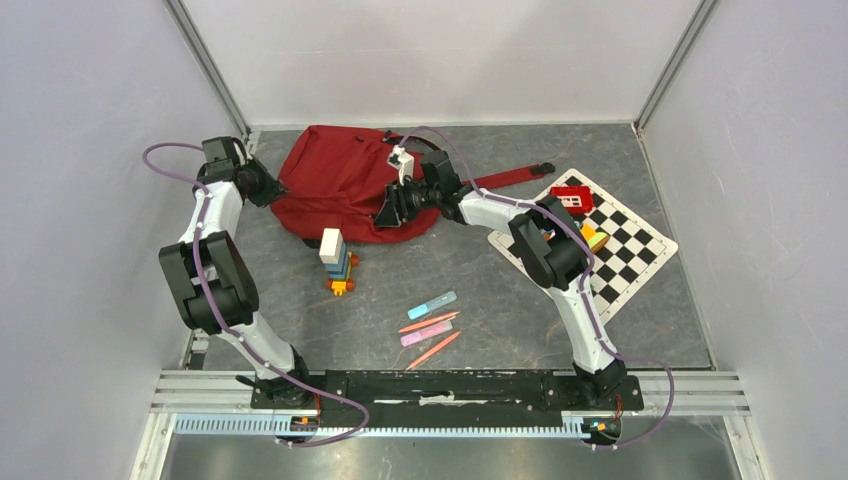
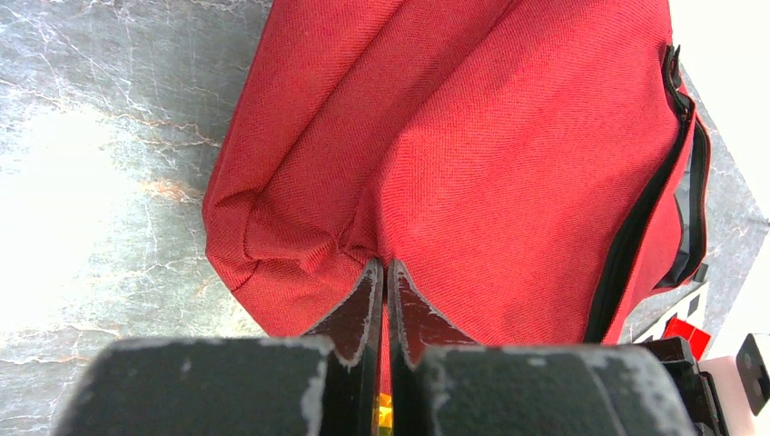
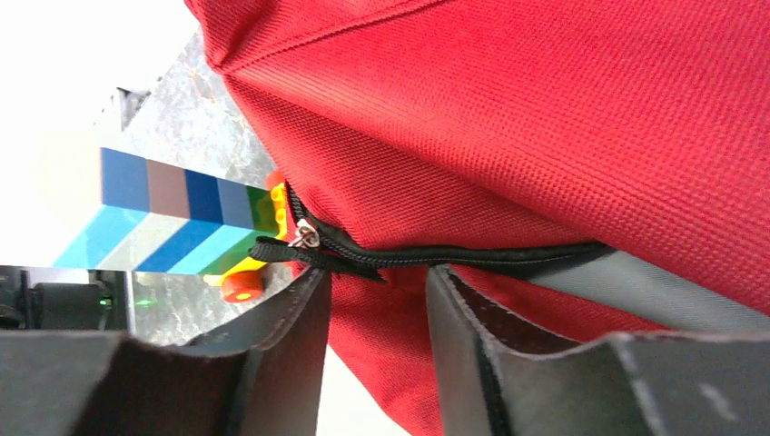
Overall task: Pack the student bag
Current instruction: Zip the student bag at the center of the board.
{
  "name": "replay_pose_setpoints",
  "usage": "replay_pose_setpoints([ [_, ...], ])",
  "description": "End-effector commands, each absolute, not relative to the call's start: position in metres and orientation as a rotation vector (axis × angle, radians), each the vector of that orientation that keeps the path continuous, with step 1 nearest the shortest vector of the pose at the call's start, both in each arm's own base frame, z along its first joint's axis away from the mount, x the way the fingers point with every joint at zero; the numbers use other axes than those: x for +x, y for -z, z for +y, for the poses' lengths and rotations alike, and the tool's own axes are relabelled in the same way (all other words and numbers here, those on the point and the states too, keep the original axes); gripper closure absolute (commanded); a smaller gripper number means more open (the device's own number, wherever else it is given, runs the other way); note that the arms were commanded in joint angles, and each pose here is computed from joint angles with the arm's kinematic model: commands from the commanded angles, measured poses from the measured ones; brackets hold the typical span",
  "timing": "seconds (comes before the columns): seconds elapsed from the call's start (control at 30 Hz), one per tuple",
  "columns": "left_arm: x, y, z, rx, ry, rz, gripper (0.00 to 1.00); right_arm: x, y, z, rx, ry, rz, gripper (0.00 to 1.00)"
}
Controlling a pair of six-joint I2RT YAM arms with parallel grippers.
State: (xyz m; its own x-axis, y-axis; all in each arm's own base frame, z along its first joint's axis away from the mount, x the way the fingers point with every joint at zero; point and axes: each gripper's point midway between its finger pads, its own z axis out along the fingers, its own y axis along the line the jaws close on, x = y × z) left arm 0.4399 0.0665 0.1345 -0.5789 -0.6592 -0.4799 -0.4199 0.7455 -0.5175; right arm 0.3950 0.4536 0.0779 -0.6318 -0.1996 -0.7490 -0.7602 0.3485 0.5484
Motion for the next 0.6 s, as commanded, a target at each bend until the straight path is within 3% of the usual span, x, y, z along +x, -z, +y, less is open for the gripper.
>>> replay_pose_setpoints([
  [0.0,0.449,-0.140,0.073,-0.810,0.458,2.225,0.94,0.399,-0.108,0.466,-0.871,-1.323,1.924,0.59],
  [0.2,0.450,-0.142,0.075,-0.808,0.449,2.222,0.94,0.401,-0.114,0.465,-0.865,-1.306,1.911,0.99],
  [0.57,0.461,-0.148,0.085,-0.819,0.435,2.198,0.98,0.409,-0.104,0.402,-0.881,-0.782,1.985,1.00],
])
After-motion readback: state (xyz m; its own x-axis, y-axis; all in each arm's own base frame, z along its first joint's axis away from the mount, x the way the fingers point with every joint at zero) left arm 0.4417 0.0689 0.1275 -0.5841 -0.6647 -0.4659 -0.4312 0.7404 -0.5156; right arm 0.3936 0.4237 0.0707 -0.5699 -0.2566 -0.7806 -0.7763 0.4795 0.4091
